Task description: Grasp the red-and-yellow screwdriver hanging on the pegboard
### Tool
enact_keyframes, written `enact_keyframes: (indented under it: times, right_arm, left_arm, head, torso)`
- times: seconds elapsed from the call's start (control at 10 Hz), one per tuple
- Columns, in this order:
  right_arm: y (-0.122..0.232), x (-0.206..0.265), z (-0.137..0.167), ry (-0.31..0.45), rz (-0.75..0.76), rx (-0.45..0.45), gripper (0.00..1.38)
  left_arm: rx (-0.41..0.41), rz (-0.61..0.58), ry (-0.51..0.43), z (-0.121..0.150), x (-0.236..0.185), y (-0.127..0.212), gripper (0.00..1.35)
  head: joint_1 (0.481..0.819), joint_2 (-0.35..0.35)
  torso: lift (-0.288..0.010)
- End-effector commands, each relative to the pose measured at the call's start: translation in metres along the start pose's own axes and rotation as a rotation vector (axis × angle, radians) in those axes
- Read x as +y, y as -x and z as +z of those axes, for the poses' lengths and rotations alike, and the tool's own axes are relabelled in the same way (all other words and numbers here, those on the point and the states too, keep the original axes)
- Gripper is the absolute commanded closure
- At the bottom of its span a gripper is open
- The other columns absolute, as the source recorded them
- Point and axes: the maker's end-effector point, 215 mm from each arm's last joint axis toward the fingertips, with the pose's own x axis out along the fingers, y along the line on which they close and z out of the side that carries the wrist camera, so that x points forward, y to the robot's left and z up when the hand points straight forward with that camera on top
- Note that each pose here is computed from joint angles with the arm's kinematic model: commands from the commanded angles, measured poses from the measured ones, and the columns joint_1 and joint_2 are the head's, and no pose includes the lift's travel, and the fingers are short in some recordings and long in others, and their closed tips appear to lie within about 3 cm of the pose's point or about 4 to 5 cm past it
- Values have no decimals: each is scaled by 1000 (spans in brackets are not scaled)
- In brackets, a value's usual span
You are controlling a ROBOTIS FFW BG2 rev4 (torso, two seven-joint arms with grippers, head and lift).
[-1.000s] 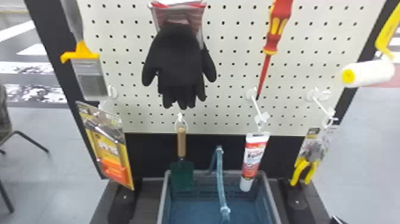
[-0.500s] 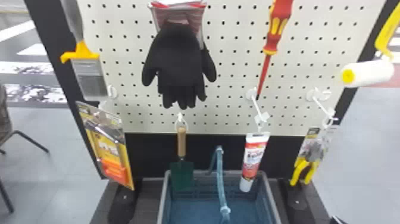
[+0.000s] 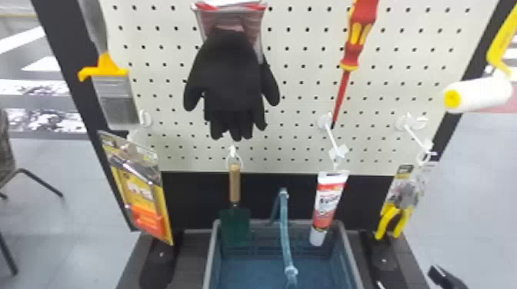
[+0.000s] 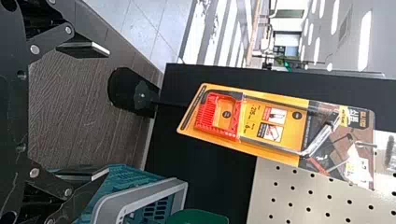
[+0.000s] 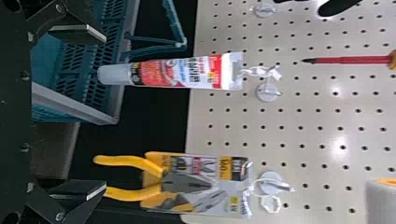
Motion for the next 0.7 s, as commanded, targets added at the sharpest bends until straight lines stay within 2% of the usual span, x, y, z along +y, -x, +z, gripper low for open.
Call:
enact_keyframes:
  times: [0.0,0.6]
  right_arm:
    - [-5,0,21,10,3,-31,194]
    - [-38,15,115,73,91,-184,193]
  left_arm:
    - [2,0,-1,-1,0,0,397]
    - [11,-6,-3,-3,-3,-1,395]
  head:
    - [549,0]
    - [549,0]
  torso:
    - [-100]
    - [-100]
